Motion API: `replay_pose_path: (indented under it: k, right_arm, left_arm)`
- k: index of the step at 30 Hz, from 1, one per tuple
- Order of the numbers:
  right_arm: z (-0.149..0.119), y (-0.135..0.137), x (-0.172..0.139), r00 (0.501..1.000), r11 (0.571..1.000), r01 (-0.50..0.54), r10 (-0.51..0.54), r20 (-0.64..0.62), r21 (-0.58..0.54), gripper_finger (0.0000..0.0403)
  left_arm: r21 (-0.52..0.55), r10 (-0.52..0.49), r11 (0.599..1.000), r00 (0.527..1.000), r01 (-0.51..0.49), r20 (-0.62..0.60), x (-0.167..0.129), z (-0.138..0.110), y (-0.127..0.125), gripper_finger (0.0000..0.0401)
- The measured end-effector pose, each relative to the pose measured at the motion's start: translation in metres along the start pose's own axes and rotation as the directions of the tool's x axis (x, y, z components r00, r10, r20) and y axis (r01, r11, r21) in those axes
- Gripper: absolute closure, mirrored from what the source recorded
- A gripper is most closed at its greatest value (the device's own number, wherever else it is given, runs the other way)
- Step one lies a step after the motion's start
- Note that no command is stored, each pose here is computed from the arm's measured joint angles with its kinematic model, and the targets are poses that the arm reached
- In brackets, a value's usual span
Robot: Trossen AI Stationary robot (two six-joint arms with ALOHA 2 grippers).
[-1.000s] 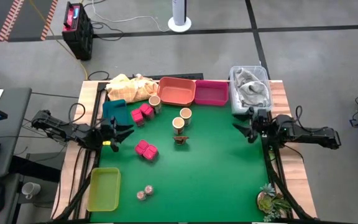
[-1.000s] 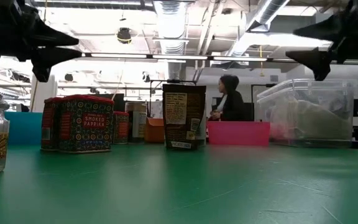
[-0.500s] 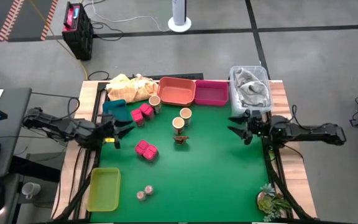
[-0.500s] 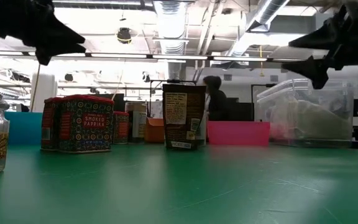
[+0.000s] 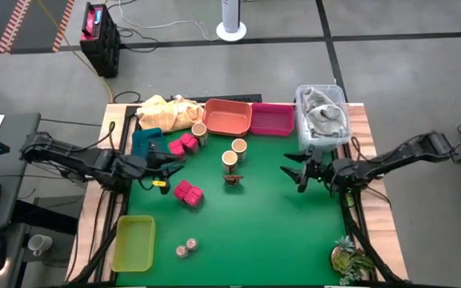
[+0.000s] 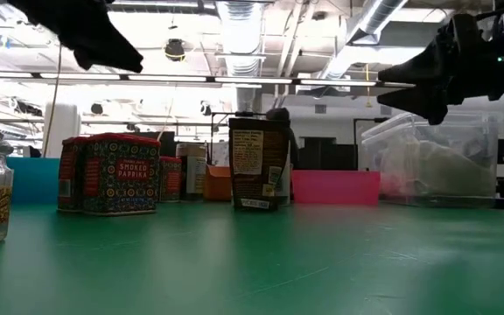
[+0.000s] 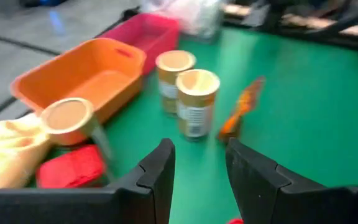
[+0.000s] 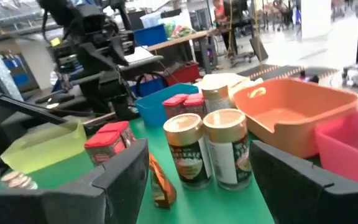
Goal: Sort spices by type
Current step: Put the right small brown seasoning bottle into the blue bin
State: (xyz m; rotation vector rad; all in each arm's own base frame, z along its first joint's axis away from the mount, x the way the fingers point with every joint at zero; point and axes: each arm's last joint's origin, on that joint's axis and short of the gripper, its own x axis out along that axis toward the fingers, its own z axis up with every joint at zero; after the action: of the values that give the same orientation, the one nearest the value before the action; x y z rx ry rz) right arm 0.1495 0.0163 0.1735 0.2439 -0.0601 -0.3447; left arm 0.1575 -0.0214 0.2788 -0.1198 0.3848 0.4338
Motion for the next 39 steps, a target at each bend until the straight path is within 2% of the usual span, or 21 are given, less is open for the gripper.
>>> replay_pose_path:
  k: [6,9,13,16,20,23,27,33,35,39]
  right_arm:
    - [0.004,0.014,0.021,1.0,0.986,0.011,-0.016,-0.025,-0.168,0.0101]
    - [0.008,0.021,0.038,0.997,0.97,0.001,-0.021,-0.08,-0.243,0.0101]
    - [0.012,0.03,0.056,0.989,0.955,-0.035,-0.01,-0.148,-0.296,0.0099]
    - [0.011,0.037,0.063,0.984,0.95,-0.078,0.023,-0.179,-0.304,0.0094]
    - [0.001,0.04,0.066,0.975,0.93,-0.098,0.018,-0.221,-0.355,0.0091]
    - [-0.001,0.036,0.068,0.977,0.931,-0.024,-0.056,-0.207,-0.365,0.0091]
    - [0.002,0.034,0.068,0.977,0.931,0.035,-0.107,-0.182,-0.363,0.0091]
    - [0.007,0.035,0.065,0.979,0.934,0.067,-0.129,-0.156,-0.352,0.0091]
    - [0.006,0.035,0.065,0.979,0.938,0.071,-0.131,-0.158,-0.339,0.0091]
    - [0.005,0.033,0.065,0.976,0.954,0.089,-0.141,-0.167,-0.285,0.0091]
  left_arm:
    - [0.076,0.165,0.985,0.979,-0.157,-0.119,0.014,0.017,0.001,0.0253]
    - [0.08,0.179,0.983,0.959,-0.165,-0.218,0.023,0.027,0.008,0.0237]
    - [0.076,0.108,0.993,0.937,-0.087,-0.333,0.034,0.036,0.013,0.0217]
    - [0.03,-0.05,0.997,0.919,0.067,-0.39,0.039,0.037,0.006,0.0207]
    - [-0.048,-0.287,0.954,0.862,0.295,-0.417,0.042,0.033,-0.025,0.0205]
    - [-0.022,-0.347,0.926,0.824,0.378,-0.448,0.039,0.021,-0.058,0.0208]
    - [-0.004,-0.345,0.917,0.788,0.399,-0.509,0.033,0.006,-0.095,0.021]
    - [-0.013,-0.325,0.918,0.731,0.397,-0.601,0.021,0.004,-0.148,0.0211]
    - [-0.002,-0.289,0.927,0.71,0.376,-0.643,0.019,0.003,-0.164,0.0211]
    - [-0.009,-0.225,0.955,0.703,0.298,-0.675,0.025,0.0,-0.193,0.0211]
